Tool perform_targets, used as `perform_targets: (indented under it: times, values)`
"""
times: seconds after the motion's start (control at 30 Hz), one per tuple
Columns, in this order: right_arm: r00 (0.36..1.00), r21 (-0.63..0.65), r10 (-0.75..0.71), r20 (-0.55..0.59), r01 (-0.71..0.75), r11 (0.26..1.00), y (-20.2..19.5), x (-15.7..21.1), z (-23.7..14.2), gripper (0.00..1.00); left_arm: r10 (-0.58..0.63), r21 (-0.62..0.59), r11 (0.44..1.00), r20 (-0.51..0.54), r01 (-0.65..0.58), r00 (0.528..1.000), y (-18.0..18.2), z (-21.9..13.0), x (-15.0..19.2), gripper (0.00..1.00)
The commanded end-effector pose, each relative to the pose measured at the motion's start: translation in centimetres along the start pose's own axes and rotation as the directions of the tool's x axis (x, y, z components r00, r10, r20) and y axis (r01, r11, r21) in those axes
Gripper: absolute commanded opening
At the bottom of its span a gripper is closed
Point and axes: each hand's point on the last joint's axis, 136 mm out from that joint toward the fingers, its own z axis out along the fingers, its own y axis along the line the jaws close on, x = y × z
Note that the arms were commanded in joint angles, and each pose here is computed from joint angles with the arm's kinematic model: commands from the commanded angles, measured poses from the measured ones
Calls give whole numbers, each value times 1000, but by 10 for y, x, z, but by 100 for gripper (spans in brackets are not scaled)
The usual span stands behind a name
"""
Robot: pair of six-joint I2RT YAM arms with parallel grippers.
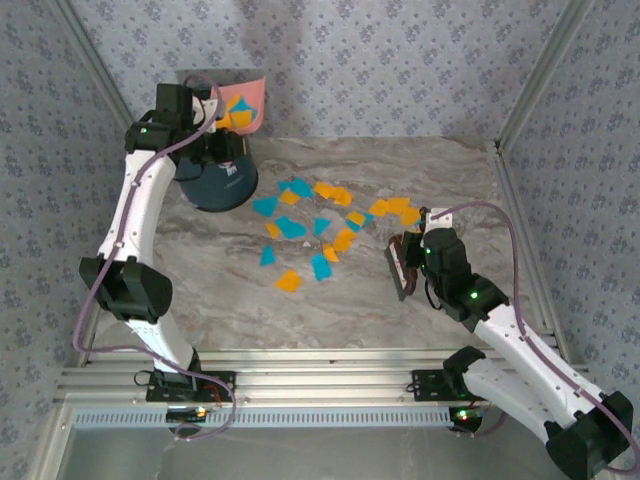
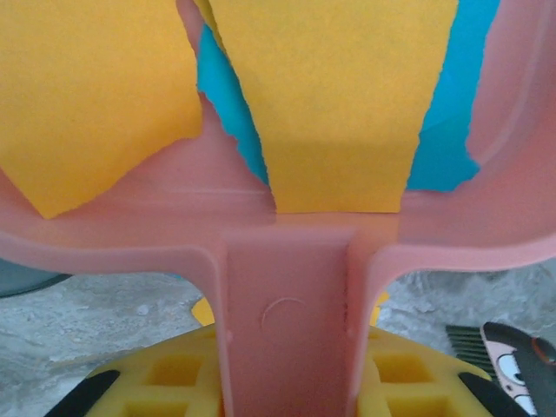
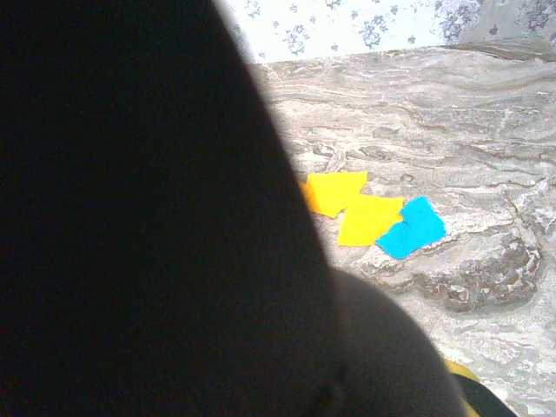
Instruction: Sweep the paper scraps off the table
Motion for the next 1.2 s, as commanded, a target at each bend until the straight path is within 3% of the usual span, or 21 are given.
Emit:
perform_targets:
  times: [0.0, 0.4, 1.17]
  values:
    - [999, -2, 32, 22, -32, 999, -1, -5, -1, 0, -100, 71, 993, 37, 97, 994, -3, -5, -17, 0]
    - [999, 5, 38, 16, -38, 999, -4, -2, -1, 0, -302, 183, 940, 60, 287, 951, 10, -5, -44, 0]
    - [999, 0, 49, 19, -49, 999, -6, -3, -2, 0, -574, 397, 747, -20, 533, 819, 9, 9, -75, 0]
